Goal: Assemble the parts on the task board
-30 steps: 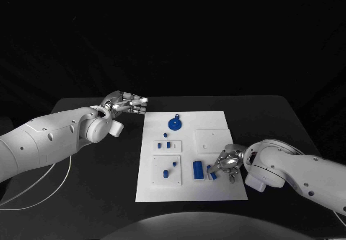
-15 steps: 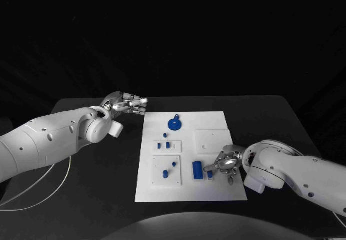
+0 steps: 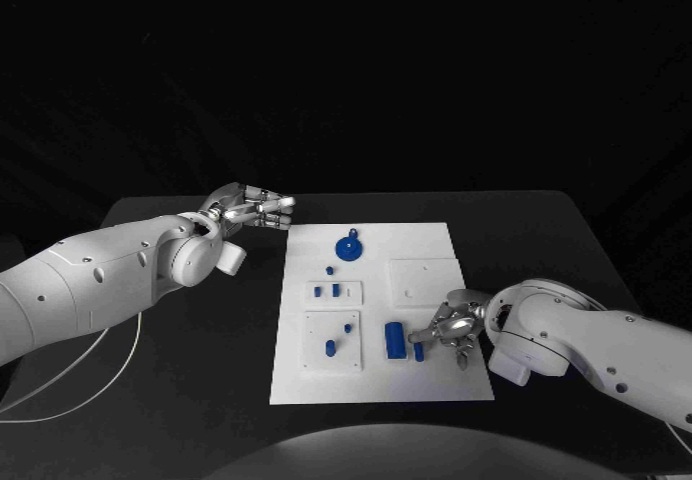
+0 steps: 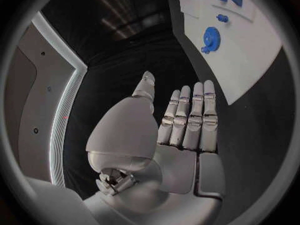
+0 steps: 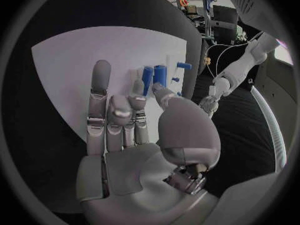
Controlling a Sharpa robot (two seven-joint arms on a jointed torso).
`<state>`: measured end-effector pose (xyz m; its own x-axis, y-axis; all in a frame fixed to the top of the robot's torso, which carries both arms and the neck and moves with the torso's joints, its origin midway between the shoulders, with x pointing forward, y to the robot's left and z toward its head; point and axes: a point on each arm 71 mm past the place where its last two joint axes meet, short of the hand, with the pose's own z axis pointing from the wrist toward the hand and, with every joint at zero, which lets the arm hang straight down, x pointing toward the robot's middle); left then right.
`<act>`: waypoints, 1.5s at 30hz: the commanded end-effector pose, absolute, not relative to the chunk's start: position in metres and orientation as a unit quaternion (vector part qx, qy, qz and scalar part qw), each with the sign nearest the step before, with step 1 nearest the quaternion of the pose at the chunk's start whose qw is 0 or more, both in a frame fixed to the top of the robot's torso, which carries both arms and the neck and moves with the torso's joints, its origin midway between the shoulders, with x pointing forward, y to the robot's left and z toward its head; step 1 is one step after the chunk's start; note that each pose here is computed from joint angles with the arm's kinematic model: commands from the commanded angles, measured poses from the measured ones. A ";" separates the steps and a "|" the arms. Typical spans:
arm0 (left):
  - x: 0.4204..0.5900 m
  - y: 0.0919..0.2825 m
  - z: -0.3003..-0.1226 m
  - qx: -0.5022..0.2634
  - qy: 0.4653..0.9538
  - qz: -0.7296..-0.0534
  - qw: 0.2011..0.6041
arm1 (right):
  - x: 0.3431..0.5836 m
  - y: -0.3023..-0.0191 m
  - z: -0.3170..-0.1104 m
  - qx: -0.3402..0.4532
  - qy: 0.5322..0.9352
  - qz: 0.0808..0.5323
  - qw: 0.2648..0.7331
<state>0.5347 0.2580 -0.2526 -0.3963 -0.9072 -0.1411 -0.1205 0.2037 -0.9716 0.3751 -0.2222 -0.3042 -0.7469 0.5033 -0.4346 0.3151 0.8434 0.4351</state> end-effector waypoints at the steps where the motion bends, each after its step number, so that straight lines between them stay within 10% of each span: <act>1: 0.534 0.256 -0.253 -0.380 0.671 -0.505 0.387 | 0.374 -0.226 -0.307 0.215 0.927 0.145 0.270; 45: 0.534 0.259 -0.253 -0.379 0.675 -0.501 0.387 | 0.362 -0.235 -0.304 0.151 0.951 0.155 0.220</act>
<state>0.5343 0.2610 -0.2533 -0.3971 -0.9062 -0.1454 -0.1274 0.2113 -0.9691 0.3636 -0.2355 -0.3030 -0.8410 0.3814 -0.3838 0.2388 0.8982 0.3691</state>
